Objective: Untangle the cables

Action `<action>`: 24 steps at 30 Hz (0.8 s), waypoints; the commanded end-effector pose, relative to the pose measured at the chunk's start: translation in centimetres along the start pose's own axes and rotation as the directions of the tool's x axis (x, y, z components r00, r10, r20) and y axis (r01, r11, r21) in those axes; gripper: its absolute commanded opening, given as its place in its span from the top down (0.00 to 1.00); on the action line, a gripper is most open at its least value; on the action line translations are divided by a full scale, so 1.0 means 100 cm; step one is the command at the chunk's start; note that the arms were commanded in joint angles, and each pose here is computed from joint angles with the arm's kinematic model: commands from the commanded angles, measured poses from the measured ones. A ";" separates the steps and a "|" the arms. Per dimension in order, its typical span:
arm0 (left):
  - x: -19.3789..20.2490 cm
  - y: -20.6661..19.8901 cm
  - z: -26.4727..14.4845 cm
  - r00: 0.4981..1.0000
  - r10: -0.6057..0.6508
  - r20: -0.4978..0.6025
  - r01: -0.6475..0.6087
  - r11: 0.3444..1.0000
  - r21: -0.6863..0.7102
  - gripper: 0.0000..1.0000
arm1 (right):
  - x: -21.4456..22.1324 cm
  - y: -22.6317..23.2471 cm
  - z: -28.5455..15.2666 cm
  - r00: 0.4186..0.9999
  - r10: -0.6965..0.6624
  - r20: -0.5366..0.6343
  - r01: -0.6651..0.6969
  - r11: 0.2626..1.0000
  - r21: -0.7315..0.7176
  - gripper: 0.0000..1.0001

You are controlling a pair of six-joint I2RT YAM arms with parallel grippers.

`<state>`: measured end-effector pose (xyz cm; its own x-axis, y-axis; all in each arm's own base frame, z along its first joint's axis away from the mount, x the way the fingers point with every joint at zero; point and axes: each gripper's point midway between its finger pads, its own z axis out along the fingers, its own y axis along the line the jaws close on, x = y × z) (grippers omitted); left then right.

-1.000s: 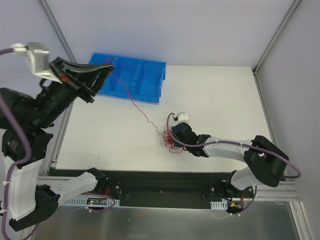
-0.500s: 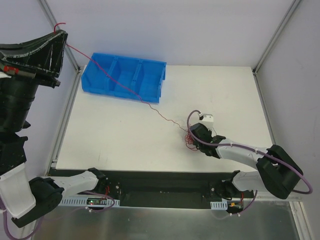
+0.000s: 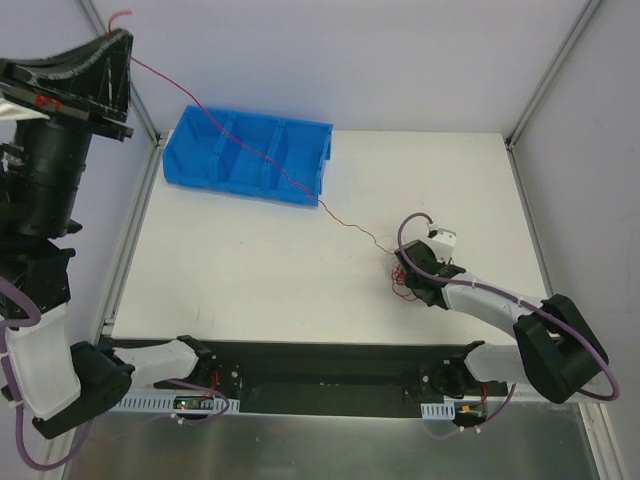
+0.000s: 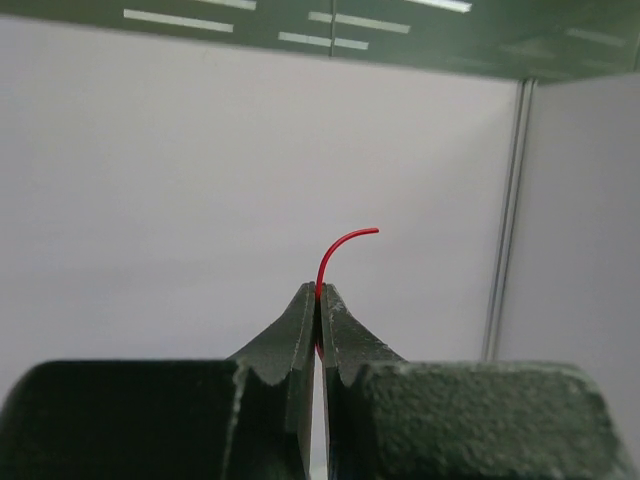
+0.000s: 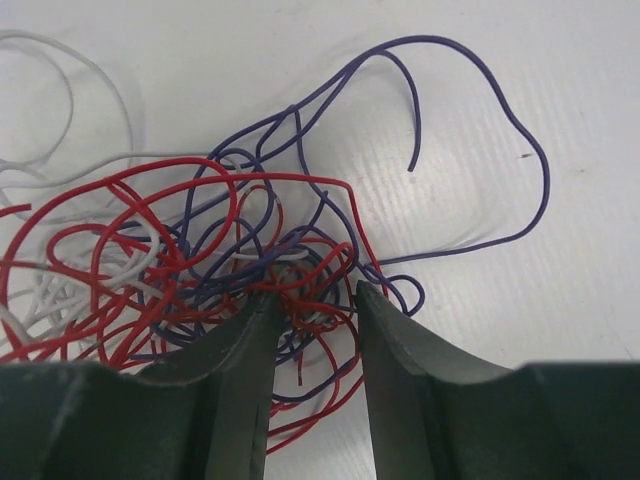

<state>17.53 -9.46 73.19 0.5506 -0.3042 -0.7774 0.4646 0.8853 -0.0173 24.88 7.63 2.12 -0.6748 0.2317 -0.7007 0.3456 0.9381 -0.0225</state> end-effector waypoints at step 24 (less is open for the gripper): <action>0.269 -0.005 -0.106 0.849 -0.070 -0.524 0.061 0.998 -0.034 1.00 | -0.069 0.076 -0.106 0.927 0.345 -0.149 -0.376 0.842 -0.386 0.29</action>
<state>24.74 -14.12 45.86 0.0513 -0.0988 -0.9938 0.4540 0.8886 -0.0649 24.30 10.93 12.00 -0.6807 0.2527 -0.6876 0.1924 0.9673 0.1651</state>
